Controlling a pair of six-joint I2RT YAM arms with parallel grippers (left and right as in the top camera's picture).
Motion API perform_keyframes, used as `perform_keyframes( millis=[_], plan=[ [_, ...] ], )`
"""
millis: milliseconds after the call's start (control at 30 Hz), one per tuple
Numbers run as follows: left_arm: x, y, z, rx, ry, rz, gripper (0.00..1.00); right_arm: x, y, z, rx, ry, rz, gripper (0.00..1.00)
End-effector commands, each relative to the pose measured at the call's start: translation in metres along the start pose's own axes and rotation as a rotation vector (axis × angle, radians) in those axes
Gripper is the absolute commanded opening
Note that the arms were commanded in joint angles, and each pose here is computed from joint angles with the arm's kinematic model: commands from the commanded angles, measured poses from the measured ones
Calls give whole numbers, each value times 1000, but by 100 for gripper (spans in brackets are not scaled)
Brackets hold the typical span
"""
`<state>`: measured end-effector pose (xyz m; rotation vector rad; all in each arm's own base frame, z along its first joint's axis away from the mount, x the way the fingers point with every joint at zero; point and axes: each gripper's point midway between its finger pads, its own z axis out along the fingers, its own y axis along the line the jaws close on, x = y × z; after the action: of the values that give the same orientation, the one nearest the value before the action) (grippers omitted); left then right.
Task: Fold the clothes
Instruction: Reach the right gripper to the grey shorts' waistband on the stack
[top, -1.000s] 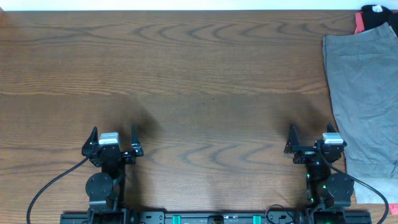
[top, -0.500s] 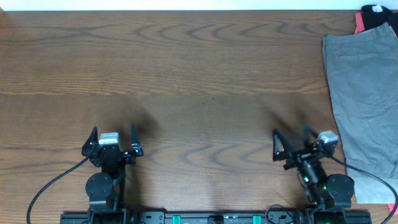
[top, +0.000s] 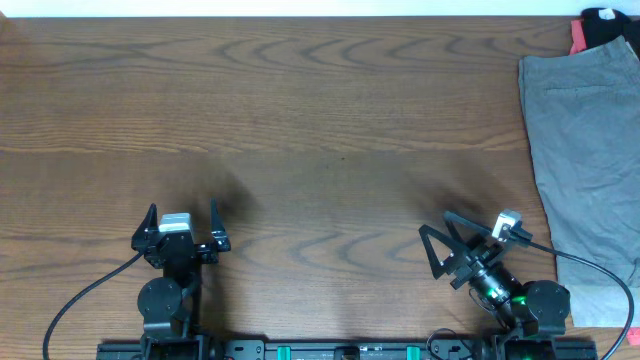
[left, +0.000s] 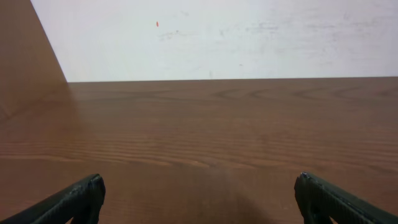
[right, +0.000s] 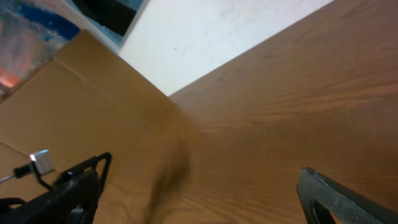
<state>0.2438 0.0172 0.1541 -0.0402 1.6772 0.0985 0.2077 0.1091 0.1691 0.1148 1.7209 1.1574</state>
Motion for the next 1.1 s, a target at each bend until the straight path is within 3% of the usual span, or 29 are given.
perform_keyframes(
  millis=[0, 167, 400, 533, 667, 900, 1067],
  plan=[
    [18, 5, 1, -28, 51, -5, 98, 1, 3, 0, -17, 10, -8, 99],
    [18, 5, 1, -28, 51, -5, 98, -7, 5, -1, -20, -27, -87, 99],
    [18, 5, 1, -28, 51, -5, 98, -82, 49, -16, -38, -331, -242, 99],
    [18, 5, 1, -28, 51, -5, 98, -116, 60, -17, 68, -374, -384, 99],
    [18, 5, 1, -28, 51, -5, 98, -149, 52, 1, 229, -305, -479, 99],
    [18, 5, 1, -28, 51, -5, 98, -205, 11, 65, 448, -75, -467, 99],
    [18, 5, 1, -28, 51, -5, 98, -250, -53, 100, 755, 78, -449, 99]
  ],
)
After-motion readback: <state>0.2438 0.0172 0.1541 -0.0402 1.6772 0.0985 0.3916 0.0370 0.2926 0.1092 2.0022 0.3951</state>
